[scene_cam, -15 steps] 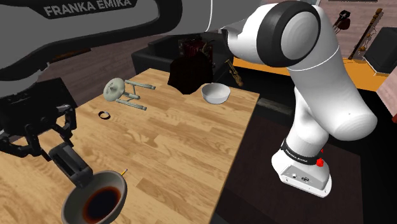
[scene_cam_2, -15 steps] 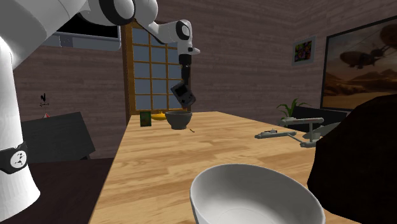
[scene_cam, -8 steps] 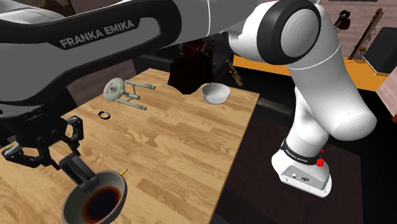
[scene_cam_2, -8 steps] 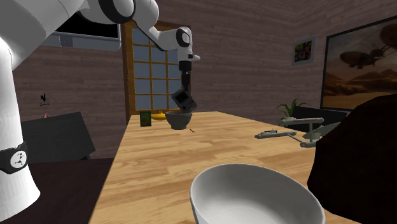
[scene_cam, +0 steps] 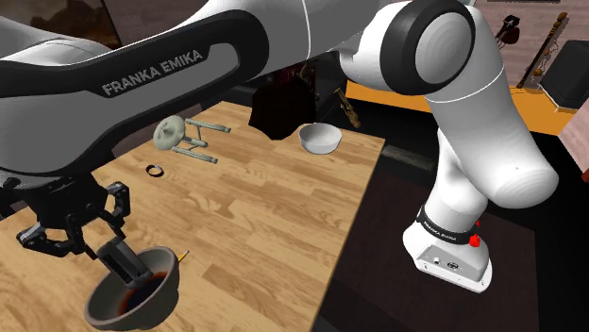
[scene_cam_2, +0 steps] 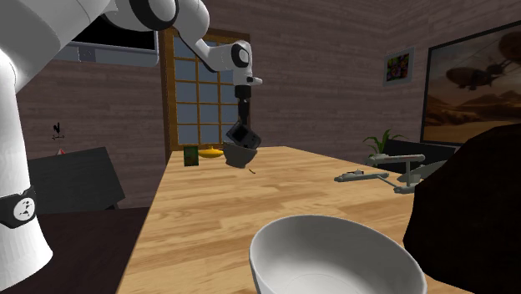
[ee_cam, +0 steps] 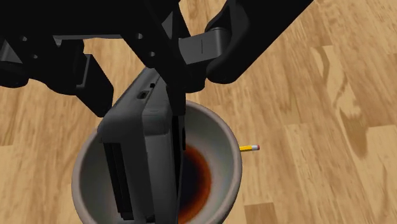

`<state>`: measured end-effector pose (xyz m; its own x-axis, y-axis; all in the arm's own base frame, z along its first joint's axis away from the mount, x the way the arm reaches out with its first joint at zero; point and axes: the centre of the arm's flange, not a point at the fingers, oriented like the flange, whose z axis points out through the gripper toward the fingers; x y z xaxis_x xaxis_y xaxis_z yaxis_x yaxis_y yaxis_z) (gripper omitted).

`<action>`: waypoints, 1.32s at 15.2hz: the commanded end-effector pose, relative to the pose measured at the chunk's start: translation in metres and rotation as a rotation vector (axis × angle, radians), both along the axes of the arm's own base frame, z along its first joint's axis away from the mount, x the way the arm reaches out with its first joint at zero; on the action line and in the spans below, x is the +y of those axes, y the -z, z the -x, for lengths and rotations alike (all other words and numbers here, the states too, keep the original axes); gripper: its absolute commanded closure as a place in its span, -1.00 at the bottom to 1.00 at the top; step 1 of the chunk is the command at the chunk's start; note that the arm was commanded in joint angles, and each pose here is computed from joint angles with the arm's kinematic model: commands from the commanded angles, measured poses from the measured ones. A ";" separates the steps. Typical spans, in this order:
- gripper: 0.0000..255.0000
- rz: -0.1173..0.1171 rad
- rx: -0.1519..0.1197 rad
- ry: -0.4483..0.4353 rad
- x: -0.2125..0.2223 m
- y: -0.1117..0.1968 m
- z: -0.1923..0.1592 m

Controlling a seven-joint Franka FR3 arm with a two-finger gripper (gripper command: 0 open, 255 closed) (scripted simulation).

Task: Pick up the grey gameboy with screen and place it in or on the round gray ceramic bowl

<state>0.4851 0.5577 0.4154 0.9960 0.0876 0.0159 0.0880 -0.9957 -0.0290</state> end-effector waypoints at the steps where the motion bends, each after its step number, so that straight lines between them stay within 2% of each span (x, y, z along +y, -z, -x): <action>1: 1.00 0.000 0.000 0.000 0.000 0.000 0.000; 3: 1.00 0.000 0.000 0.000 0.000 0.000 0.000; 4: -1.00 0.000 0.000 0.000 0.000 0.000 0.000; 9: -1.00 0.000 0.000 0.000 0.000 0.000 0.000; 13: -1.00 0.000 0.000 0.000 -0.002 -0.050 0.001; 20: -1.00 0.000 0.000 0.000 -0.002 -0.050 0.001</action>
<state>0.4845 0.5562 0.4653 0.9960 0.0874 0.0164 0.0879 -0.9957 -0.0293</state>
